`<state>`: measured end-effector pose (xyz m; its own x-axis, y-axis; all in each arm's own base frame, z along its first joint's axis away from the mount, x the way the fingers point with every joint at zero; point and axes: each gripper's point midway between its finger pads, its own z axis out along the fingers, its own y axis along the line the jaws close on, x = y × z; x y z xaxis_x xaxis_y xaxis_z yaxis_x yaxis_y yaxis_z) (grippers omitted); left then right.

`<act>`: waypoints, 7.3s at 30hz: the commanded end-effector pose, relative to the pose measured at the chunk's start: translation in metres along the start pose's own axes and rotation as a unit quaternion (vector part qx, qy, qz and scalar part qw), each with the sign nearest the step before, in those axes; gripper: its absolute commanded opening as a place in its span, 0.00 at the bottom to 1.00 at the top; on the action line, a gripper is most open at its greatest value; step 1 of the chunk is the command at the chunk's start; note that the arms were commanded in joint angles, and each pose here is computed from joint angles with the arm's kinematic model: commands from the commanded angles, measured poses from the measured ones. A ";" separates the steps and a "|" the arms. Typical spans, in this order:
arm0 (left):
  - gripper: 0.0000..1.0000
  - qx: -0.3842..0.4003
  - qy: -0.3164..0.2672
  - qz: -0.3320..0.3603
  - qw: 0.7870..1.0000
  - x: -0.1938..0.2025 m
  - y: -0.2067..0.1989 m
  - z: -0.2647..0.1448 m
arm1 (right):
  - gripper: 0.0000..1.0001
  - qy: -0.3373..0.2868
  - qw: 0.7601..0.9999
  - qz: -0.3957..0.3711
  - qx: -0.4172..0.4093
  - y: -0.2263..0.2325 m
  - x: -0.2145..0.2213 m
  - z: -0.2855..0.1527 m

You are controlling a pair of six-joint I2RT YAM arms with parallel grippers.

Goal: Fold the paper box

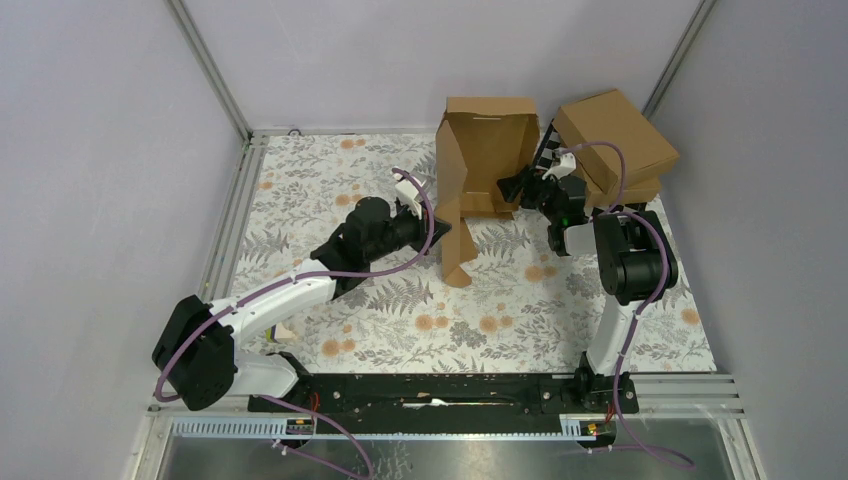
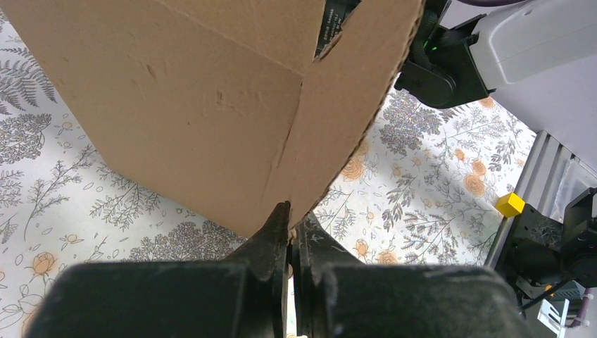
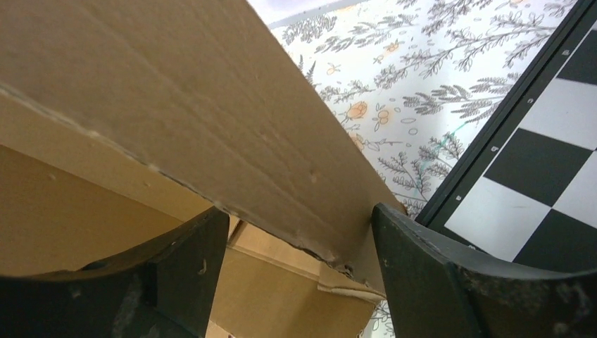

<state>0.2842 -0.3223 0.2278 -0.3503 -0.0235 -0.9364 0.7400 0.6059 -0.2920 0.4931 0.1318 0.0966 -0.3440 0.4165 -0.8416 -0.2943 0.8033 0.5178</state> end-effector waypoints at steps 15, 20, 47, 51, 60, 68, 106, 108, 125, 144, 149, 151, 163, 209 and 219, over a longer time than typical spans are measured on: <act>0.00 -0.010 0.005 0.014 1.000 -0.008 0.002 -0.015 | 0.99 0.080 0.988 -0.092 -0.091 0.022 0.026 -0.020; 0.00 -0.015 0.005 0.016 1.000 -0.016 0.003 -0.020 | 0.96 0.125 0.984 -0.082 -0.095 0.021 0.038 -0.015; 0.00 -0.027 0.050 -0.008 0.998 -0.030 0.011 -0.020 | 0.64 0.004 0.997 -0.075 -0.017 0.004 -0.006 0.016; 0.00 -0.030 0.050 -0.009 0.998 -0.036 0.009 -0.023 | 0.27 -0.009 0.993 -0.116 0.012 0.012 -0.007 0.015; 0.00 -0.024 0.062 -0.028 0.997 -0.058 -0.008 -0.048 | 0.00 0.014 0.994 -0.079 0.077 0.035 0.011 -0.013; 0.00 -0.019 0.072 -0.055 0.996 -0.027 -0.012 -0.070 | 0.00 0.027 0.989 -0.018 0.145 0.058 0.036 -0.083; 0.39 -0.205 -0.039 -0.083 0.974 0.004 0.047 -0.153 | 0.00 0.020 0.998 -0.019 0.062 0.081 0.062 -0.190; 0.39 -0.206 -0.047 -0.085 0.974 0.001 0.048 -0.152 | 0.00 0.021 0.998 -0.019 0.064 0.081 0.062 -0.190; 0.72 -0.238 -0.071 -0.108 0.963 -0.031 0.062 -0.140 | 0.00 0.024 0.997 -0.026 0.069 0.078 0.064 -0.191; 0.99 -0.172 -0.084 -0.147 0.970 -0.061 0.156 -0.028 | 0.00 0.087 0.994 0.027 0.054 0.104 0.062 -0.205; 0.99 -0.181 -0.032 -0.220 0.958 -0.002 0.141 -0.052 | 0.00 0.148 0.982 0.117 0.003 0.126 0.092 -0.206; 0.99 -0.180 -0.021 -0.252 0.951 0.020 0.132 -0.064 | 0.00 0.162 0.976 0.148 -0.006 0.130 0.102 -0.204; 0.96 -0.183 0.057 -0.411 0.891 0.103 0.094 -0.095 | 0.98 0.178 0.975 0.128 0.044 0.109 0.114 -0.207; 0.00 -0.200 -0.125 -0.466 0.853 0.088 0.243 -0.074 | 0.51 0.234 0.931 0.217 0.177 0.085 0.139 -0.150; 0.00 -0.225 -0.144 -0.305 0.914 0.050 0.185 -0.092 | 0.91 0.234 0.938 0.187 0.173 0.086 0.129 -0.163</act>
<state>0.3609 -0.1346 0.1145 -0.4960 -0.7148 -0.4930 -0.0017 0.5685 -0.8227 0.2751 0.1871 0.0370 -0.7511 0.5591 -0.3511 0.2632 0.7413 0.6174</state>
